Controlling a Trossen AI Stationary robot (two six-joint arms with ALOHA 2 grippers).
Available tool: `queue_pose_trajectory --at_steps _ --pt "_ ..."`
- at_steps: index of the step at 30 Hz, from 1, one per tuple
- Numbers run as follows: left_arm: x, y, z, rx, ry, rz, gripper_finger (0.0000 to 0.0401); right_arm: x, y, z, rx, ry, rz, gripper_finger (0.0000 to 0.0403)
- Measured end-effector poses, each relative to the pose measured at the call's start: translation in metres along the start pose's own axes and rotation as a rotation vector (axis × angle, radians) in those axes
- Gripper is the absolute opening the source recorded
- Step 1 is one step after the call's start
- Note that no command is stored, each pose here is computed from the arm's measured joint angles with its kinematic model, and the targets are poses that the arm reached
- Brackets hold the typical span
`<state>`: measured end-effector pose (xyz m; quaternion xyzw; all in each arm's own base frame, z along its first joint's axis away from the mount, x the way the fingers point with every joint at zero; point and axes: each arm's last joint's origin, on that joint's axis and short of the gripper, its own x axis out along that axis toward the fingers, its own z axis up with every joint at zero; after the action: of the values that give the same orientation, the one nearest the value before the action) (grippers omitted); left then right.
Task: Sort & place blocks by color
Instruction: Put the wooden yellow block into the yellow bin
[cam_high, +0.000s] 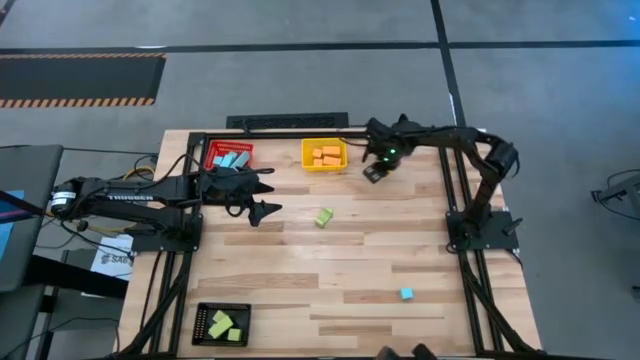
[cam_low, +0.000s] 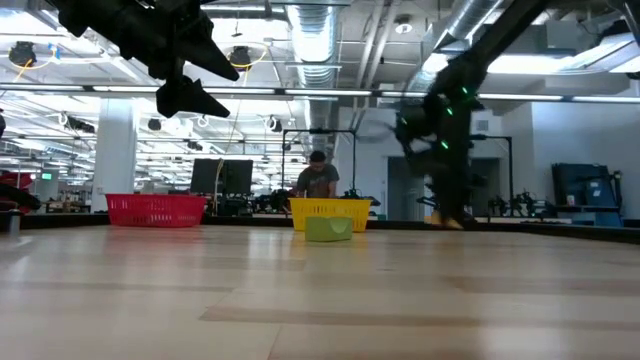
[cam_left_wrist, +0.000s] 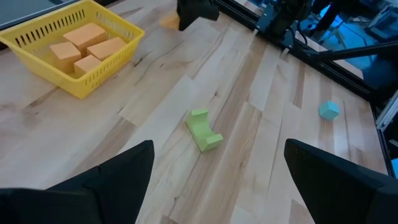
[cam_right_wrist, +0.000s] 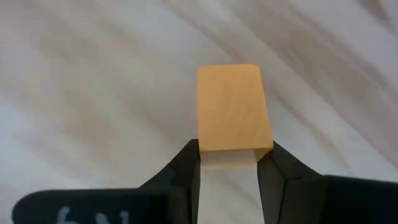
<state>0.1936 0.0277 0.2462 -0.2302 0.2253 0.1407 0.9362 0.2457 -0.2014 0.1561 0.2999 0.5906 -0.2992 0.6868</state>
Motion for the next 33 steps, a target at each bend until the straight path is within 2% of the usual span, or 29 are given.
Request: queue_pose_trajectory --at_steps 2,6,9,11,13,18,21,25,27,29,31,33 --pt "0.0 0.0 0.0 -0.006 0.0 0.0 0.0348 -0.015 0.015 0.007 -0.044 -0.046 0.037 0.011" --pt "0.0 0.0 0.0 -0.007 0.001 0.0 0.0348 -0.056 0.046 0.024 -0.086 -0.22 0.002 0.011" --pt "0.0 0.0 0.0 -0.006 0.0 0.0 0.0348 -0.081 0.063 0.04 -0.091 -0.361 0.071 0.011" --pt "0.0 0.0 0.0 0.001 0.0 0.0 0.0348 -0.088 0.075 0.049 -0.096 -0.434 0.125 0.011" --pt "0.0 0.0 0.0 0.002 0.0 0.0 0.0348 -0.083 0.086 0.059 -0.082 -0.455 0.151 0.011" --pt "0.0 0.0 0.0 0.002 0.0 0.0 0.0348 -0.048 0.103 0.085 -0.066 -0.375 0.243 0.011" --pt "0.0 0.0 0.0 0.004 0.006 0.002 0.0348 -0.028 0.116 0.1 -0.065 -0.341 0.254 0.011" --pt "0.0 0.0 -0.001 0.005 0.008 0.003 0.0348 -0.021 0.131 0.116 -0.036 -0.335 0.263 0.0115" --pt "0.0 0.0 -0.001 0.005 0.011 -0.002 0.0348 -0.02 0.134 0.122 -0.019 -0.322 0.26 0.0151" --pt "0.0 0.0 -0.001 0.005 0.014 -0.004 0.0348 -0.019 0.135 0.129 -0.014 -0.316 0.257 0.0205" --pt "0.0 0.0 -0.001 0.006 0.018 -0.004 0.0348 -0.025 0.134 0.129 -0.008 -0.297 0.243 0.0255" --pt "0.0 0.0 -0.002 0.006 0.021 -0.006 0.0348 -0.036 0.135 0.132 -0.007 -0.337 0.239 0.0293"
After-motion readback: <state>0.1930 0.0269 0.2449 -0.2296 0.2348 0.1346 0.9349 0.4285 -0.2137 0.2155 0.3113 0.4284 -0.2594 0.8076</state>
